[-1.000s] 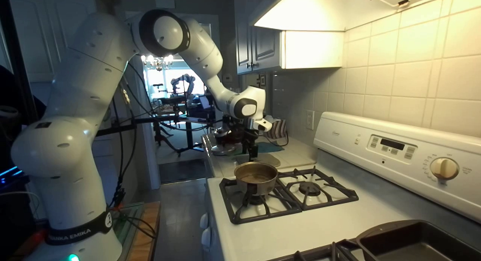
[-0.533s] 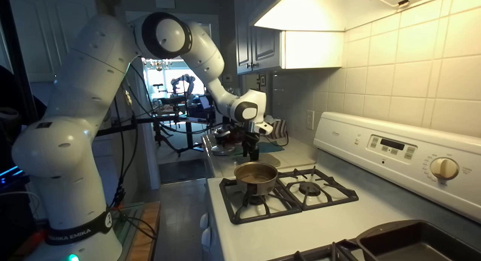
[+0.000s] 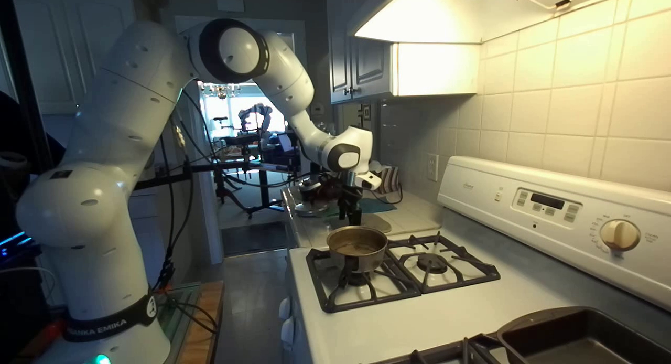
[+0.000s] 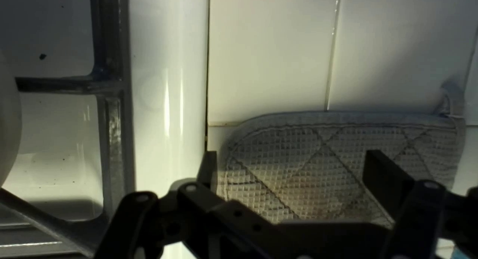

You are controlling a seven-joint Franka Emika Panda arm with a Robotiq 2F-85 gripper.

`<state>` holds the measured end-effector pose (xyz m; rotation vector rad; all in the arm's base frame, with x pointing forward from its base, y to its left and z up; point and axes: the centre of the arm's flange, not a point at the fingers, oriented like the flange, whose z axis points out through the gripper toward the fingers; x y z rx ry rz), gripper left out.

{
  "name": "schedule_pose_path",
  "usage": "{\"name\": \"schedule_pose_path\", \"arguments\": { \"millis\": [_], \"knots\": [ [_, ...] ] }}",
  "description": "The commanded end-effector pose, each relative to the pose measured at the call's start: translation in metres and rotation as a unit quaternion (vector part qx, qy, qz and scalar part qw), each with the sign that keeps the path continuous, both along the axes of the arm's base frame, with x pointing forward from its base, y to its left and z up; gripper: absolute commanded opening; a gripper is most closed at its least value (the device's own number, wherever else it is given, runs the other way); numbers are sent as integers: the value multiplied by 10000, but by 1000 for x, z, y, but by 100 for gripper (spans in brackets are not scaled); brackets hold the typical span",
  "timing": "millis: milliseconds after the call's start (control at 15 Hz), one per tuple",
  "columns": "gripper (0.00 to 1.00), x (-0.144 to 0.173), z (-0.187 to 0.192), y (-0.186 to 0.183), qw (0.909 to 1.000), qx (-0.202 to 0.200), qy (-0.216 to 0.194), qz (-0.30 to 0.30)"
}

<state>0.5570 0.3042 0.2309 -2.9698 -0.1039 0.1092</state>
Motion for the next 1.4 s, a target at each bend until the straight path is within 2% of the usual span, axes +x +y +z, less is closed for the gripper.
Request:
{"name": "schedule_pose_path", "arguments": {
  "millis": [0,400,467,533,600,667,800,1000,1067,1200,1333],
  "knots": [
    [100,9,-8,2,9999,117,-16,1],
    [100,9,-15,4,9999,156,-11,-56],
    [96,9,-16,4,9999,154,0,-53],
    [87,8,-17,4,9999,146,10,-50],
    [83,8,-17,4,9999,143,18,-51],
    [72,8,-18,4,9999,135,28,-49],
    [54,8,-18,4,9999,122,39,-54],
    [34,8,-18,4,9999,117,44,-64],
    [72,8,-18,4,9999,114,45,-75],
    [72,9,-17,4,9999,109,41,-99],
    [84,9,-17,4,9999,102,25,-136]
  ]
}}
